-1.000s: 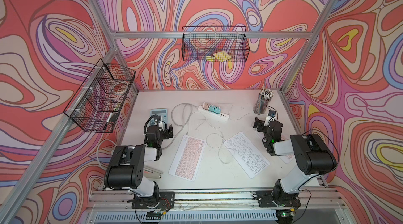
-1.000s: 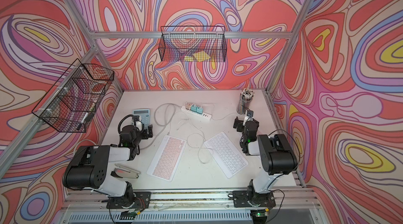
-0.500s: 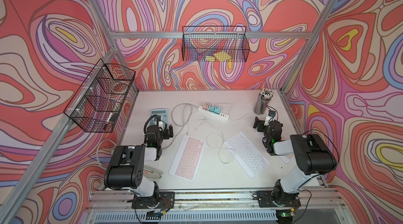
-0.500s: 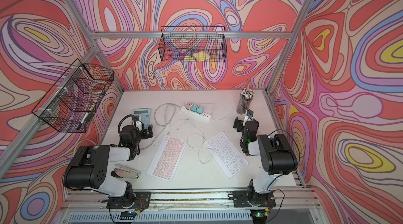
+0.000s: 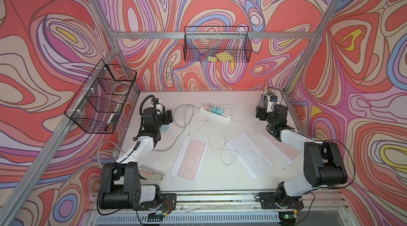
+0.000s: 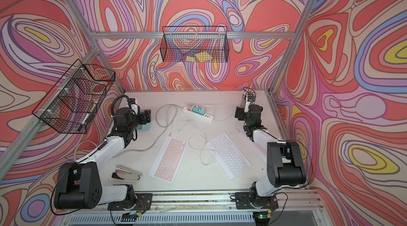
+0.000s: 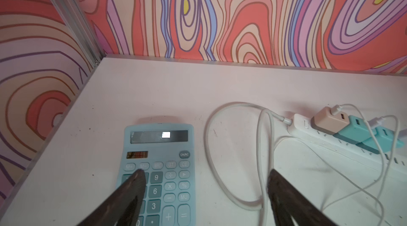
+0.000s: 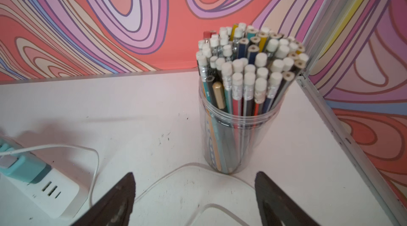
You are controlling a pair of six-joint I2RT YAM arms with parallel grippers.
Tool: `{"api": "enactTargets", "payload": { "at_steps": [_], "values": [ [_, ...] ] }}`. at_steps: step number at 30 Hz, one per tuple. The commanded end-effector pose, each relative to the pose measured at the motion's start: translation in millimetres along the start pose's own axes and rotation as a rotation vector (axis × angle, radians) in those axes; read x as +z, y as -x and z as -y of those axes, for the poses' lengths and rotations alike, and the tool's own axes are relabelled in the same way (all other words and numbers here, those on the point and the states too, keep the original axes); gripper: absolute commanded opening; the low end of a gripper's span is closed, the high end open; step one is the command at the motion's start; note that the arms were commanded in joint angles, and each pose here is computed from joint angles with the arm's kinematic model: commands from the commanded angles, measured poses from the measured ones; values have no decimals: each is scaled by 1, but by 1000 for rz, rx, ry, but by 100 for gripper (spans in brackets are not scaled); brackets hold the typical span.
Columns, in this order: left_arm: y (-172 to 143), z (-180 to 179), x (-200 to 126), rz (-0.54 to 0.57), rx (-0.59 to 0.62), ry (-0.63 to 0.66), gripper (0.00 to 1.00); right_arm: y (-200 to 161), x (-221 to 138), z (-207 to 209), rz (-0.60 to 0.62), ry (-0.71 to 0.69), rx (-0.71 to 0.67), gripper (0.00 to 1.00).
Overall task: Unplug the wireless keyboard
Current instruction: Remove the plug from the socket.
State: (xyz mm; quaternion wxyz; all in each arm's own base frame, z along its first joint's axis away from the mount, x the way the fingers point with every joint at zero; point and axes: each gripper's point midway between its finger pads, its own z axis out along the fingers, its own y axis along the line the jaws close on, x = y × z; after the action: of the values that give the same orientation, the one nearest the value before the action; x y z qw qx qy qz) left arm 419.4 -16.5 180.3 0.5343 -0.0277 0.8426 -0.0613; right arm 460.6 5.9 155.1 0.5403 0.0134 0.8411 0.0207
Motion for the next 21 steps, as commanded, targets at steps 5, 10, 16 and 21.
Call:
{"api": "enactTargets", "payload": {
  "at_steps": [5,10,16,21],
  "values": [
    [-18,52,-6,-155,-156,-136,82,-29,-7,-35,-176,167,54,78],
    [-20,97,-8,-200,-274,-276,78,-22,-16,-83,-141,336,-31,77],
    [-35,136,-1,-262,-353,-388,71,-26,-16,-147,-151,582,-94,67],
    [-41,149,12,-301,-415,-416,66,-30,-13,-192,-94,705,-188,60]
  ]
}}
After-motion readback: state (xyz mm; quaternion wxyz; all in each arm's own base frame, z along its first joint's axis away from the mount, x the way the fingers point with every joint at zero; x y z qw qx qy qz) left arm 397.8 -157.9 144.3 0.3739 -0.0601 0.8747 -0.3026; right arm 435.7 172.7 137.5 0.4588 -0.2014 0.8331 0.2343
